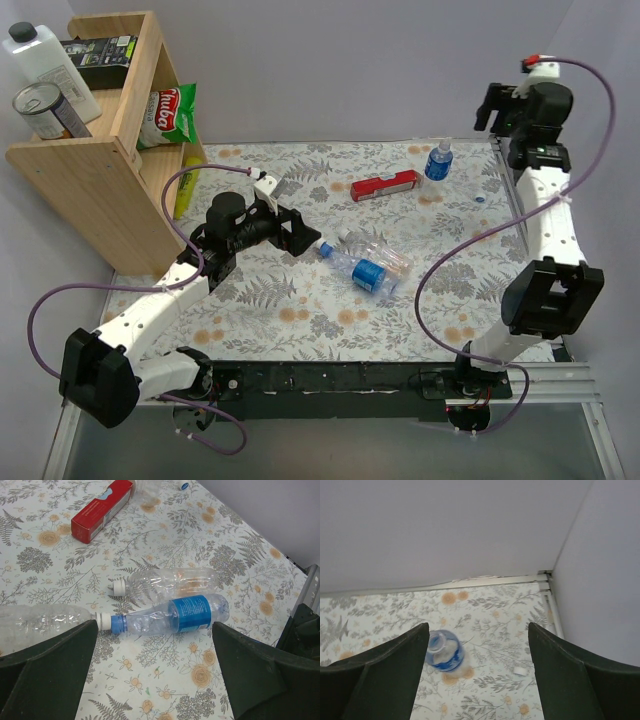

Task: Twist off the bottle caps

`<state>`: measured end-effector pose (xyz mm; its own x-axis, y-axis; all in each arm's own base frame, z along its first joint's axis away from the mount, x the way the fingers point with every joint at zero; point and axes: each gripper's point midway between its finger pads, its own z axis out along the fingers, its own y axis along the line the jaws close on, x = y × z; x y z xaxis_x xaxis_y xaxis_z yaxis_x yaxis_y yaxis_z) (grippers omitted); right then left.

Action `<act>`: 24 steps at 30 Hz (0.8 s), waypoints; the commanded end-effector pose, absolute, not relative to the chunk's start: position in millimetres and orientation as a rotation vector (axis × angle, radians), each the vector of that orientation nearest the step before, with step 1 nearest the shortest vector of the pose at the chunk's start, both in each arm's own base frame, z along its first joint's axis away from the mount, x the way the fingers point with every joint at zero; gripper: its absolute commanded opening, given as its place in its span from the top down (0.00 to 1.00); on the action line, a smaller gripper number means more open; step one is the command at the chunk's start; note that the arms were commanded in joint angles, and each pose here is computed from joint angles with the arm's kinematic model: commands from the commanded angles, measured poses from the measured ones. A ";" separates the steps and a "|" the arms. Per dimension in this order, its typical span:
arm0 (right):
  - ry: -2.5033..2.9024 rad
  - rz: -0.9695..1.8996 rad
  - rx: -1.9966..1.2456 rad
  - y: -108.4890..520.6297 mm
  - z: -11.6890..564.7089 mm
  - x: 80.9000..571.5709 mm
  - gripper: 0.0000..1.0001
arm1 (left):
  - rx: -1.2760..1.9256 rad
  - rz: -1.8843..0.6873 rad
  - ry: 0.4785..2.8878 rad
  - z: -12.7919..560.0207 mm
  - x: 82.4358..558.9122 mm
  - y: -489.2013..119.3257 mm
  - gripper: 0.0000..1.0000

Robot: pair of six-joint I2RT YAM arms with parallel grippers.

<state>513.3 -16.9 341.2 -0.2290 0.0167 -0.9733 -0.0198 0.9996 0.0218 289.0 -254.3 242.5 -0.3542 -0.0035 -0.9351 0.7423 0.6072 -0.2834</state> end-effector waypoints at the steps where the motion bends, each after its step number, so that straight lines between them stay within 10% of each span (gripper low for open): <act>1: 1.842 0.114 0.205 -74.0 315.7 505.5 0.16 | 0.615 -0.875 1.762 244.7 289.1 -254.8 0.02; 12: 1.991 0.162 0.388 -89.2 217.9 478.2 0.25 | 0.599 -0.863 1.776 243.3 292.3 -253.7 0.02; 24: 2.030 0.268 -0.010 72.8 184.4 384.9 0.27 | 0.491 -0.867 1.873 228.5 303.3 -254.0 0.02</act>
